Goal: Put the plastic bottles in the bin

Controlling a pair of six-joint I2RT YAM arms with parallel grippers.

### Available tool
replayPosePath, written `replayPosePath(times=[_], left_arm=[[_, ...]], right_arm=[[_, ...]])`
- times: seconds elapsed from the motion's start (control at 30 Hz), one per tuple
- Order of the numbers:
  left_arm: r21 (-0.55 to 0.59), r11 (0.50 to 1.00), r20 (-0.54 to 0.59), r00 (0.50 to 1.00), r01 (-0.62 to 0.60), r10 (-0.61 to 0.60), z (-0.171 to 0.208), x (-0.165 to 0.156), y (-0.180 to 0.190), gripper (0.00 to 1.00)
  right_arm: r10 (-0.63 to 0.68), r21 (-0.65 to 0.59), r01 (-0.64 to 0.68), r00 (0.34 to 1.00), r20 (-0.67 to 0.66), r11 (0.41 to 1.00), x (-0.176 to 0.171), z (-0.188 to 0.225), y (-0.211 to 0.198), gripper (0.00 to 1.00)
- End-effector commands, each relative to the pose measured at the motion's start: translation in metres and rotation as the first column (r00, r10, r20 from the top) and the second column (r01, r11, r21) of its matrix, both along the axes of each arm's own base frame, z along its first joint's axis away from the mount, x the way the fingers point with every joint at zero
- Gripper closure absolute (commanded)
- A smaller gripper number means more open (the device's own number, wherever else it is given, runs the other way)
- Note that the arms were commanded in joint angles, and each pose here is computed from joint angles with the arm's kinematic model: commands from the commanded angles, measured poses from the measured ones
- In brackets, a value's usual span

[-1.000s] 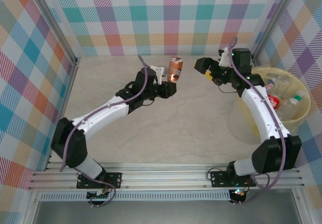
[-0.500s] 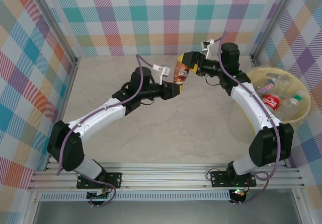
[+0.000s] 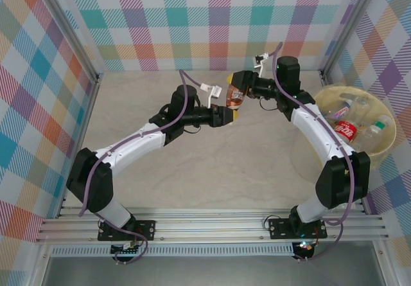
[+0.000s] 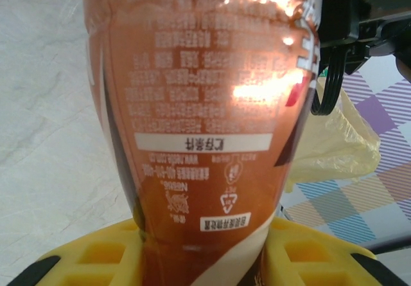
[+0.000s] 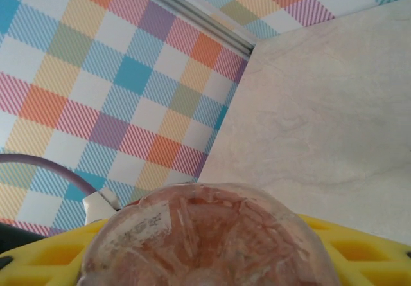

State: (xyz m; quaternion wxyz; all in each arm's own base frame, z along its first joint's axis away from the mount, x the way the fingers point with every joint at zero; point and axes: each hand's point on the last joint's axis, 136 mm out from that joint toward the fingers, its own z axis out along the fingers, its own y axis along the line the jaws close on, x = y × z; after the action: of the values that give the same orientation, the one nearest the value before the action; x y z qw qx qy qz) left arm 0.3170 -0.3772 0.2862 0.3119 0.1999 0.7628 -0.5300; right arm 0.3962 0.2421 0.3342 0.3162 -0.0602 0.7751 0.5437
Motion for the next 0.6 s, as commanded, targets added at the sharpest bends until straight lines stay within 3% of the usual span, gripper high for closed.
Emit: replayPosePath(times=[0.0,0.07,0.2,0.3,0.4,0.57], left_arm=[[-0.037,0.999,0.015,0.999,0.036,-0.036,0.015,-0.002,-0.008,0.68],[-0.031,0.999,0.005,1.0,0.025,-0.025,0.014,-0.001,-0.007,0.64],[-0.023,1.0,0.002,1.0,-0.014,0.014,0.015,0.001,-0.001,0.28],[-0.039,0.999,0.04,0.999,-0.031,0.033,0.026,-0.001,0.006,0.1],[-0.048,0.998,0.083,0.995,-0.045,0.049,0.036,-0.006,0.014,0.0],[-0.042,0.979,0.144,0.968,-0.199,0.203,0.046,0.001,0.043,0.0]], right_arm=[[0.025,-0.001,-0.025,0.998,0.062,1.0,-0.012,0.02,0.004,0.43],[0.008,-0.003,-0.008,0.998,0.067,1.0,-0.012,0.024,0.002,0.45],[-0.074,-0.054,0.08,0.991,0.107,0.995,-0.011,0.032,-0.011,0.5],[-0.185,-0.131,0.205,0.971,0.151,0.97,-0.01,0.037,-0.032,0.53],[-0.281,-0.197,0.329,0.93,0.238,0.924,-0.016,0.05,-0.058,0.55],[-0.409,-0.253,0.51,0.839,0.359,0.822,-0.034,0.08,-0.109,0.55]])
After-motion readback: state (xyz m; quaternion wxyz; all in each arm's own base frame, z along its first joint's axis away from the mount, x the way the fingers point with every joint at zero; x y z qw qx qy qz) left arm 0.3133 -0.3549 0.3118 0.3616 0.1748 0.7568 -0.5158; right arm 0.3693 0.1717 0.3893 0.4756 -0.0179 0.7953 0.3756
